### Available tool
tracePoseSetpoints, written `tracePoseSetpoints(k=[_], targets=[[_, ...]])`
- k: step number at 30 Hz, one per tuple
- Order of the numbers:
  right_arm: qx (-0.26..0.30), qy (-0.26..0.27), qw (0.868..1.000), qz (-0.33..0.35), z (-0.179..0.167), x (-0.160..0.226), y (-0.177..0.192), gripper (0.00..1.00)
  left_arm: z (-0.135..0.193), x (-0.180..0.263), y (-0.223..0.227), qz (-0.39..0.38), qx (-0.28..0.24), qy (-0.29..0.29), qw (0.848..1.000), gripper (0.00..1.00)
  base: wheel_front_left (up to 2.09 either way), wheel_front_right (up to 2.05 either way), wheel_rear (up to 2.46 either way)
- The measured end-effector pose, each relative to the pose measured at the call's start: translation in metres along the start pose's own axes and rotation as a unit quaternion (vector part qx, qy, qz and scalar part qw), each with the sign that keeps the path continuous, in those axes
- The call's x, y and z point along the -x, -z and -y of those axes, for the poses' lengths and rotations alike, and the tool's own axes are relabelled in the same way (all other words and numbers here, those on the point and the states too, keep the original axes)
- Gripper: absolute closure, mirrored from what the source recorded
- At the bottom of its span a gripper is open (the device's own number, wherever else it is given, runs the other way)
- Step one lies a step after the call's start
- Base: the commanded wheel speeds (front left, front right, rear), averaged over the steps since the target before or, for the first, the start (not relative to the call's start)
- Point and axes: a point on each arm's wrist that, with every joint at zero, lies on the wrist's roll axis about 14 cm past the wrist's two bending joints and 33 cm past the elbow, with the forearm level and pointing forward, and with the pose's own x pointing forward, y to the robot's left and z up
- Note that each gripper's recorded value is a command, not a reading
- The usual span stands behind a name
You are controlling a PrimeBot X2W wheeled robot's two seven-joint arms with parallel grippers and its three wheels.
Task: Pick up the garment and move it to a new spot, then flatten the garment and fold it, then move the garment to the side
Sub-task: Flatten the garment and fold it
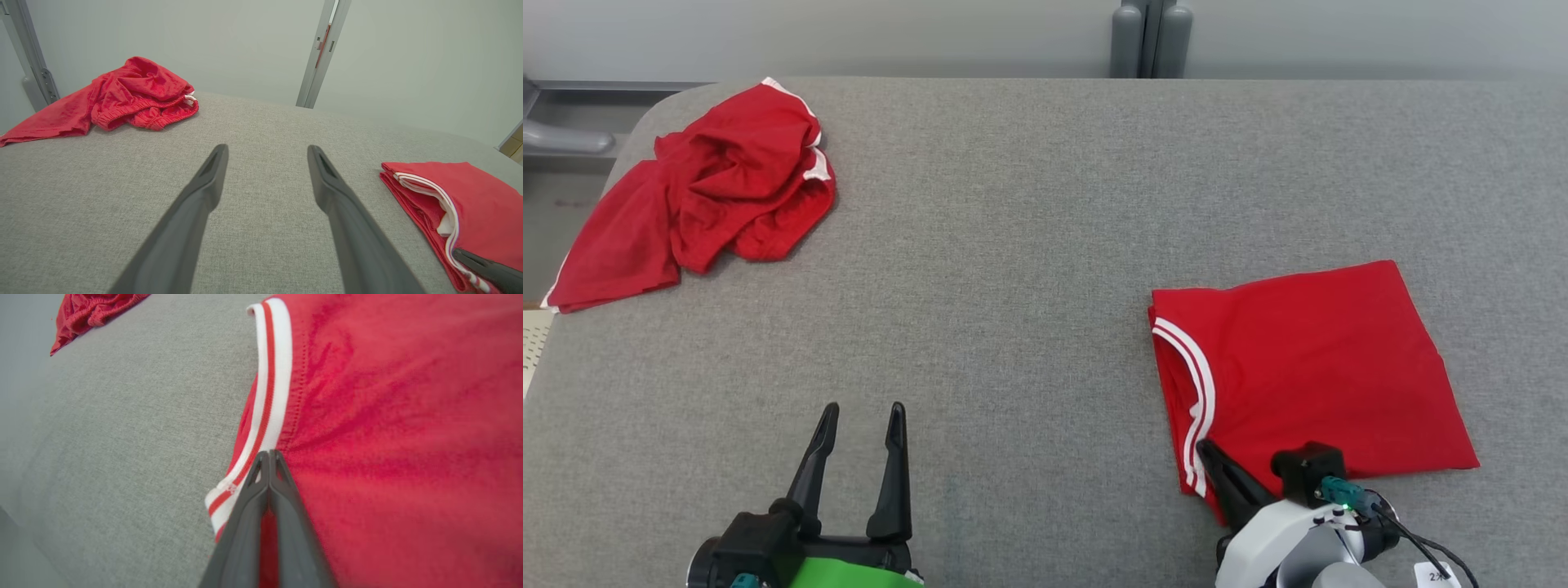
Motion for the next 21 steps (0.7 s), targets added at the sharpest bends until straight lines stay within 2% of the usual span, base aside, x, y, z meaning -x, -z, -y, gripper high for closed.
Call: tracePoseSetpoints(k=[8,11,14,15,16,17,21], targets=[[0.007,-0.045,0.999,-0.019,-0.025,0.003,0.004,1.0,-0.001,0.002,-0.004,0.006,0.001,-0.002,1.0,0.0,0.0,0.0,0.0],[0.003,-0.051,0.999,0.008,-0.027,0.004,-0.011,1.0,0.001,0.001,-0.006,0.01,0.001,0.001,1.0,0.0,0.0,0.0,0.0],[-0.001,-0.038,0.997,0.068,-0.016,0.009,-0.043,1.0,0.0,0.001,-0.009,0.016,-0.005,0.002,1.0,0.0,0.0,0.0,0.0],[0.0,-0.029,0.995,0.095,-0.009,0.012,-0.056,0.8,-0.001,0.002,-0.011,0.018,-0.007,0.001,1.0,0.0,0.0,0.0,0.0],[0.005,-0.012,0.992,0.124,0.002,0.018,-0.07,0.51,-0.002,0.002,-0.012,0.02,-0.012,0.001,1.0,0.0,0.0,0.0,0.0],[0.012,0.006,0.989,0.147,0.014,0.024,-0.082,0.0,-0.002,0.002,-0.013,0.022,-0.017,0.001,1.0,0.0,0.0,0.0,0.0],[0.036,0.068,0.976,0.202,0.052,0.053,-0.109,0.0,-0.007,0.007,-0.014,0.022,-0.027,-0.001,0.999,0.0,0.0,0.0,0.0]])
